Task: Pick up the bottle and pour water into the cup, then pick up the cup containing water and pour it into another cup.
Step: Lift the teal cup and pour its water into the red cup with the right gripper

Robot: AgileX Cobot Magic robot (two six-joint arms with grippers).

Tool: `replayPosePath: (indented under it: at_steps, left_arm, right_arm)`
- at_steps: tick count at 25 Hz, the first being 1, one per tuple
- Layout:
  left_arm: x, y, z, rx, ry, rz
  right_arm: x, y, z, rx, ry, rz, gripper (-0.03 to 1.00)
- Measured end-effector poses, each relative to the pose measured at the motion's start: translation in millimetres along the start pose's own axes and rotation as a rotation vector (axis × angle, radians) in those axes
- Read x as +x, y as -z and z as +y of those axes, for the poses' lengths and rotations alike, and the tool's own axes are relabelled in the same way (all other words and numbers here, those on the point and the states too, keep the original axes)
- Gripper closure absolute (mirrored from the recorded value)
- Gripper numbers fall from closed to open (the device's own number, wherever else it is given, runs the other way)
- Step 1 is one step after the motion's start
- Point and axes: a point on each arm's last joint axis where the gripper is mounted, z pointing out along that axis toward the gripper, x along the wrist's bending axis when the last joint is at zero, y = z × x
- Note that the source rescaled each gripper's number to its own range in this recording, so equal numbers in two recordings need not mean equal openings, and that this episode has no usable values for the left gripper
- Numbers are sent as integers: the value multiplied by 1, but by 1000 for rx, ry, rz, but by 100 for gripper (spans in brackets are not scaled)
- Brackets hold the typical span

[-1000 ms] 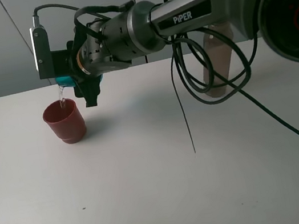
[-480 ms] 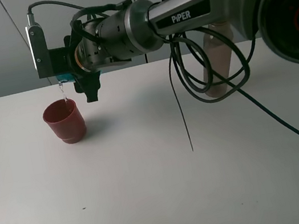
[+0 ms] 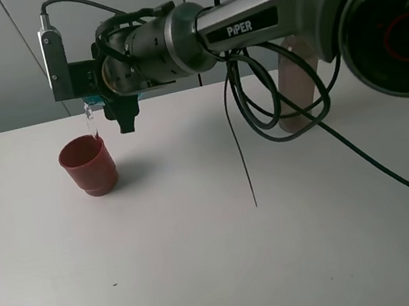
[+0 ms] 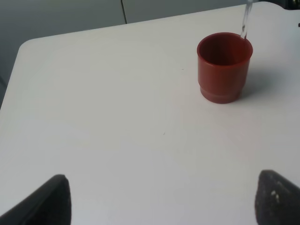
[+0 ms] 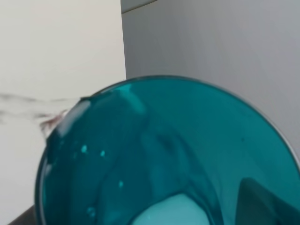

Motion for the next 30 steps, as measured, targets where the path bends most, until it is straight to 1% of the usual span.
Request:
replayPosePath:
  at_steps: [6, 11, 15, 19, 30]
  left_arm:
    - [0, 0, 0, 0, -2, 0]
    - [0, 0, 0, 0, -2, 0]
    - [0, 0, 0, 0, -2, 0]
    - [0, 0, 0, 0, -2, 0]
    - [0, 0, 0, 0, -2, 0]
  right_arm:
    - [8, -1, 7, -4, 40, -3, 82]
    - [10, 0, 12, -2, 89, -38, 82]
    - [11, -2, 12, 8, 101, -60, 82]
    - [17, -4, 14, 11, 106, -56, 82]
    - [14, -3, 14, 25, 174, -92, 82]
